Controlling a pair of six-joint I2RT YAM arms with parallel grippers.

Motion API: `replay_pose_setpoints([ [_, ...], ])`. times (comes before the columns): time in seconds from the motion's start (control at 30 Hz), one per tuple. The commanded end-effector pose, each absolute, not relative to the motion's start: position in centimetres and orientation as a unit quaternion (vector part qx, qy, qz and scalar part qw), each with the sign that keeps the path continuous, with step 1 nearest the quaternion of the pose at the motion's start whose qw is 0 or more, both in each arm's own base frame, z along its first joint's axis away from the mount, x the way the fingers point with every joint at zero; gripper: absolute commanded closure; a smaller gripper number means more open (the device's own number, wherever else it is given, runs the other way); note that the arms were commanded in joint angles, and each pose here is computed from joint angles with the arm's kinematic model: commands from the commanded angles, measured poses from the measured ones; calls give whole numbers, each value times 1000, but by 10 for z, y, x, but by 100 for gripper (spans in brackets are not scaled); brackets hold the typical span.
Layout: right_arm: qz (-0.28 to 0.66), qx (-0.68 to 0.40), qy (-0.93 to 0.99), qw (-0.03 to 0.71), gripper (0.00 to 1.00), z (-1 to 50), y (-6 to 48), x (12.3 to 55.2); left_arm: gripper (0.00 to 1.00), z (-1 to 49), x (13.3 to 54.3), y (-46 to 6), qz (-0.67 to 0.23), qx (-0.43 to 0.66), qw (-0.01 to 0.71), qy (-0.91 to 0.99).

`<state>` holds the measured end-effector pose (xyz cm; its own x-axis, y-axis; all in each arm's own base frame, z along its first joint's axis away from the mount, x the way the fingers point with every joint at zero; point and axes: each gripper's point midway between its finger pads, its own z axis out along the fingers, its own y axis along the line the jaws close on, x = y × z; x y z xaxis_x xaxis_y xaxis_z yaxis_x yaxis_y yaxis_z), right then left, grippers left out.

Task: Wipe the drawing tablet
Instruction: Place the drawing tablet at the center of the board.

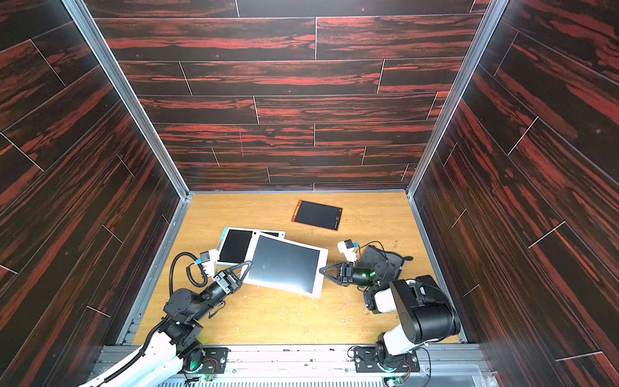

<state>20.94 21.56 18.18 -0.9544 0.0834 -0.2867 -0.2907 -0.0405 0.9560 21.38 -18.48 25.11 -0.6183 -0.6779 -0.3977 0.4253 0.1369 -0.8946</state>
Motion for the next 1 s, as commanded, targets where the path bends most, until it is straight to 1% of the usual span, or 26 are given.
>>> replay_pose_setpoints([
  [0.0,718,-89,678,126,79,184,216,202,100,287,209,-182,-666,-77,456,586],
  [0.13,718,-91,678,125,79,184,217,201,100,288,209,-183,-665,-76,456,586],
  [0.23,718,-94,678,123,73,184,217,199,100,289,209,-183,-665,-76,457,586],
  [0.53,718,-100,679,117,74,181,219,197,100,292,210,-184,-666,-74,456,586],
  [0.73,716,-92,684,109,83,173,219,194,100,292,210,-184,-665,-74,457,586],
  [0.9,715,-92,684,107,88,171,219,192,100,291,210,-184,-665,-75,456,587],
  [0.97,715,-92,684,108,92,171,219,193,100,291,210,-184,-665,-74,455,587],
])
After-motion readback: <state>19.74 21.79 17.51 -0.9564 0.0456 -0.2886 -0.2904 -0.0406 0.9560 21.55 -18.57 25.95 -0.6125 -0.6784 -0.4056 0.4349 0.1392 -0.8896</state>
